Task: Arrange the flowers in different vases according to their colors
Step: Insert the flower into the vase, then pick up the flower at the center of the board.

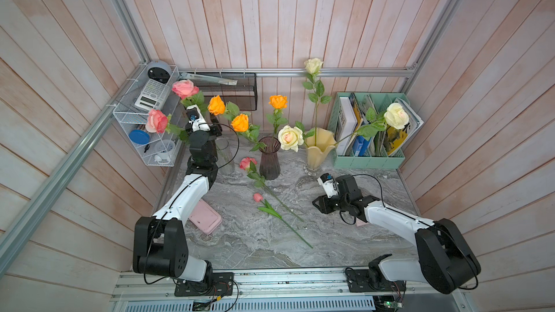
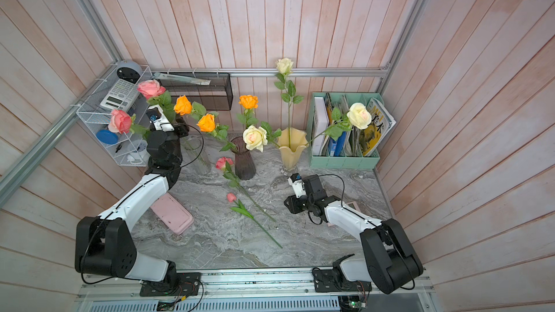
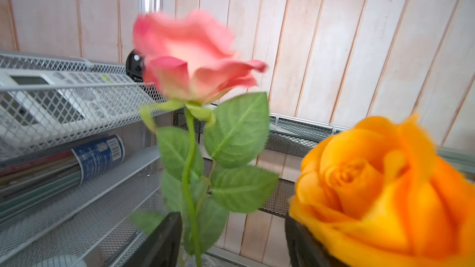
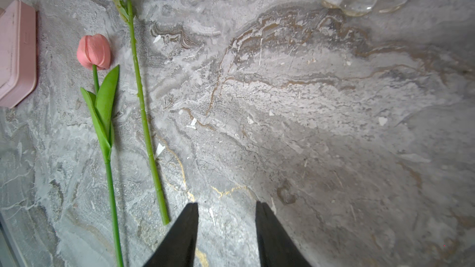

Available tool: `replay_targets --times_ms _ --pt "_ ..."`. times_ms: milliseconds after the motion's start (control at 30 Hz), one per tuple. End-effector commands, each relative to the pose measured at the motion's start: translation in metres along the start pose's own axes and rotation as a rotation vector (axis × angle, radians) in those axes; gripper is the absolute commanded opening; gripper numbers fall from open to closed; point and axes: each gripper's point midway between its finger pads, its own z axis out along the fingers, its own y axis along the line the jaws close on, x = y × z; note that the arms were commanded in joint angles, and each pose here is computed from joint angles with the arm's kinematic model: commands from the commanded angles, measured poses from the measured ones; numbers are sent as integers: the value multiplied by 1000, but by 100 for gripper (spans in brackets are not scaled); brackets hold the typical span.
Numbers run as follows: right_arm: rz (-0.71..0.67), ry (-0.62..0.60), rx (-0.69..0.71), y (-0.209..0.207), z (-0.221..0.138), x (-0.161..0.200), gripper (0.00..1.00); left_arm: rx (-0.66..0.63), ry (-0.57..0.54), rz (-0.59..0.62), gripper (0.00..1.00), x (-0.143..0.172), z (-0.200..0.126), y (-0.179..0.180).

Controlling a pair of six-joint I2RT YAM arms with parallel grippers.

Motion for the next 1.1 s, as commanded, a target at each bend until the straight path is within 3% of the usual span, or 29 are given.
replay_targets --times_ms 0,200,400,667,967,1067 --pt "11 13 -4 1 -5 5 43 -1 -31 -19 73 -25 -11 0" --pt "9 -23 -13 6 -17 3 43 -22 -30 -43 77 -61 -48 4" --pt "17 -47 -28 11 -25 0 44 9 133 -138 82 -66 -112 -9" --pt "34 -61 -36 15 -31 -1 45 111 453 -193 82 -3 -211 -47" --pt "85 -102 0 8 -38 2 45 272 1055 -540 79 124 -288 -143" --pt "107 -124 22 4 -41 4 45 235 1149 -591 79 152 -298 -154"
